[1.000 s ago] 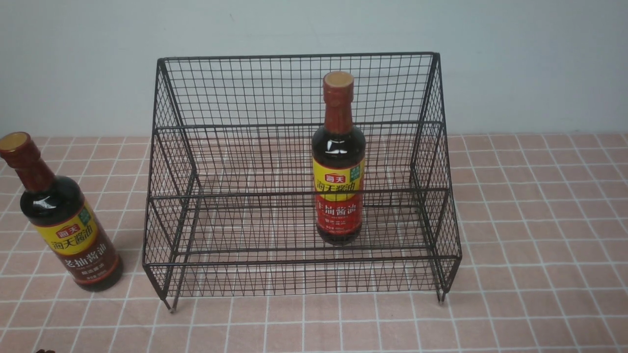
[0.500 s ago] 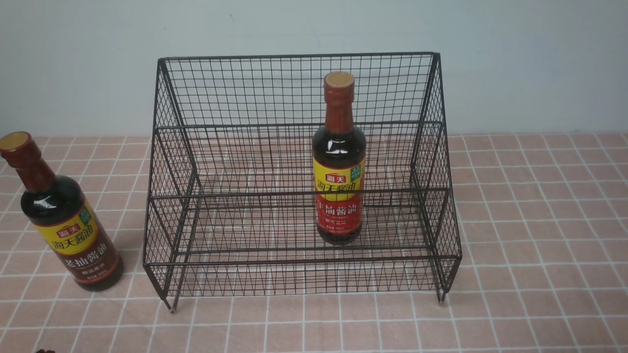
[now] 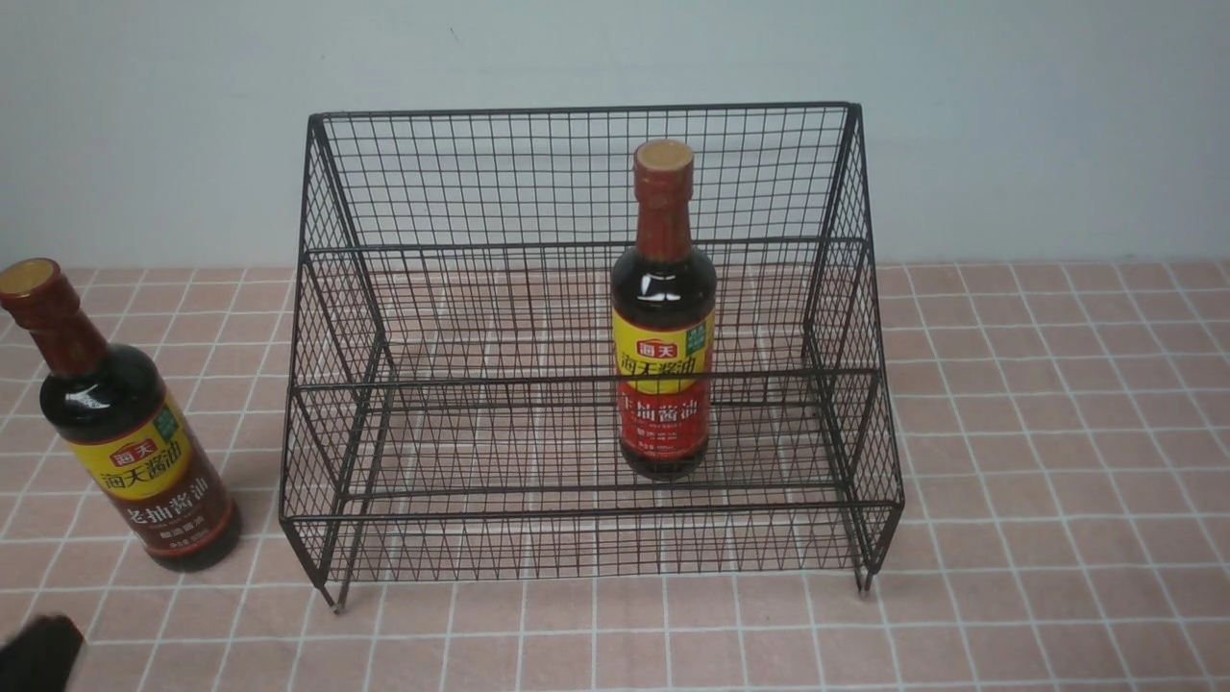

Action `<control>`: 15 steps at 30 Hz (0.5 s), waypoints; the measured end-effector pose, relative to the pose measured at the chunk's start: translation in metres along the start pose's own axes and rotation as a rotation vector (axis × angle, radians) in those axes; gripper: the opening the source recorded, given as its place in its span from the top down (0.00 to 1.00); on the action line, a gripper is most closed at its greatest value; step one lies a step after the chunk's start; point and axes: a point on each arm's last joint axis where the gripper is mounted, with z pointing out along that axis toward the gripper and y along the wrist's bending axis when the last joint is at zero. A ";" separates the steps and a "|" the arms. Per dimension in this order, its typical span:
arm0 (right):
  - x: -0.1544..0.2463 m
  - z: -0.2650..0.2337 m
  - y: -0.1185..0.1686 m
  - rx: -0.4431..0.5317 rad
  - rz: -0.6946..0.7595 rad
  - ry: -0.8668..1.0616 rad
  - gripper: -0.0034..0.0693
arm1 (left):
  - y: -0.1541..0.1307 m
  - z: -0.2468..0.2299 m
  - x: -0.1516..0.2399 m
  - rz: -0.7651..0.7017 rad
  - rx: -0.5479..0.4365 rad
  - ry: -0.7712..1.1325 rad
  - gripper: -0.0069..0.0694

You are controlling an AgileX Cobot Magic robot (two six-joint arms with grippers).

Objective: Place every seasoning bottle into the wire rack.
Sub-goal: Use the left arm to grab the condiment bottle closest to it

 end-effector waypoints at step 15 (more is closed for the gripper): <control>0.000 0.000 0.000 0.000 0.000 -0.001 0.97 | 0.005 0.007 -0.070 0.123 -0.152 -0.427 0.92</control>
